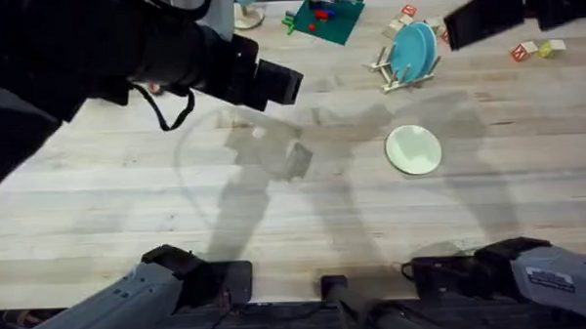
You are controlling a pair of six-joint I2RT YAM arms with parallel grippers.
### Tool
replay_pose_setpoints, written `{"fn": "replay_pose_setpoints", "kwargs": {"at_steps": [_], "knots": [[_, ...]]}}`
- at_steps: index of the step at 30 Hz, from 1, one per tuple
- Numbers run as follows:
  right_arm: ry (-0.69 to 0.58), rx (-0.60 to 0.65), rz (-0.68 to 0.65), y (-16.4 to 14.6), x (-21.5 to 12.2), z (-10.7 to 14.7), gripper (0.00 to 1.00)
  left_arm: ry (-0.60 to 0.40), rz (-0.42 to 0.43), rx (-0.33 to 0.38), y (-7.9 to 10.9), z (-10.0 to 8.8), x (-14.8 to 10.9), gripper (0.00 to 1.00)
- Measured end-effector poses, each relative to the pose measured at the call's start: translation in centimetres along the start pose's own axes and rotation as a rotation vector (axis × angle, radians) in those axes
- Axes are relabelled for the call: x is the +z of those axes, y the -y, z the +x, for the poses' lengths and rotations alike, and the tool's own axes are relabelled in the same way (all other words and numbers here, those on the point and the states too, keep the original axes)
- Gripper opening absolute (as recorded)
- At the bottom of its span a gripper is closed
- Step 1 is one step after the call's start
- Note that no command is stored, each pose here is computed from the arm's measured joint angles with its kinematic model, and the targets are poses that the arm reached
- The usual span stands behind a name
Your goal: Pick up the plates from the table one by one and place each into a slot on the dish rack.
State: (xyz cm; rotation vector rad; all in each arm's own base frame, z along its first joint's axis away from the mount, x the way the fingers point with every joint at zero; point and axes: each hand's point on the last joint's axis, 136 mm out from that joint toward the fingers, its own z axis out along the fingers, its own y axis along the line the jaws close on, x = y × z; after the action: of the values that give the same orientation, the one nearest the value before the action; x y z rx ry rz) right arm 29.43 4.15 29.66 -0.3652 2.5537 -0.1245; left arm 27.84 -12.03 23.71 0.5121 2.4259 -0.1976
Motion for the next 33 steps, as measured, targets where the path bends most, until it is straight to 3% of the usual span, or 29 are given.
{"fn": "replay_pose_setpoints", "kwargs": {"at_steps": [7, 16, 22, 27, 33], "knots": [[-0.093, 0.063, -0.042, -0.8, -0.2, 2.3, 0.995, 0.000, 0.000, 0.000, 0.0, 0.0, 0.0, 0.993], [-0.111, 0.117, -0.075, -1.5, 0.0, 3.0, 0.995, 0.000, 0.000, 0.000, 0.0, 0.0, 0.0, 0.993], [-0.149, 0.157, -0.077, -2.1, 1.3, 6.5, 0.995, 0.000, 0.000, 0.000, 0.0, 0.0, 0.0, 0.992], [-0.142, 0.210, -0.065, -1.8, 1.7, 9.1, 0.995, -0.008, 0.000, 0.000, 0.0, 0.0, 0.3, 0.993], [-0.092, 0.250, -0.049, -1.1, 0.7, 9.4, 0.995, -0.010, 0.004, 0.000, 0.1, 0.0, 0.4, 0.992]]}}
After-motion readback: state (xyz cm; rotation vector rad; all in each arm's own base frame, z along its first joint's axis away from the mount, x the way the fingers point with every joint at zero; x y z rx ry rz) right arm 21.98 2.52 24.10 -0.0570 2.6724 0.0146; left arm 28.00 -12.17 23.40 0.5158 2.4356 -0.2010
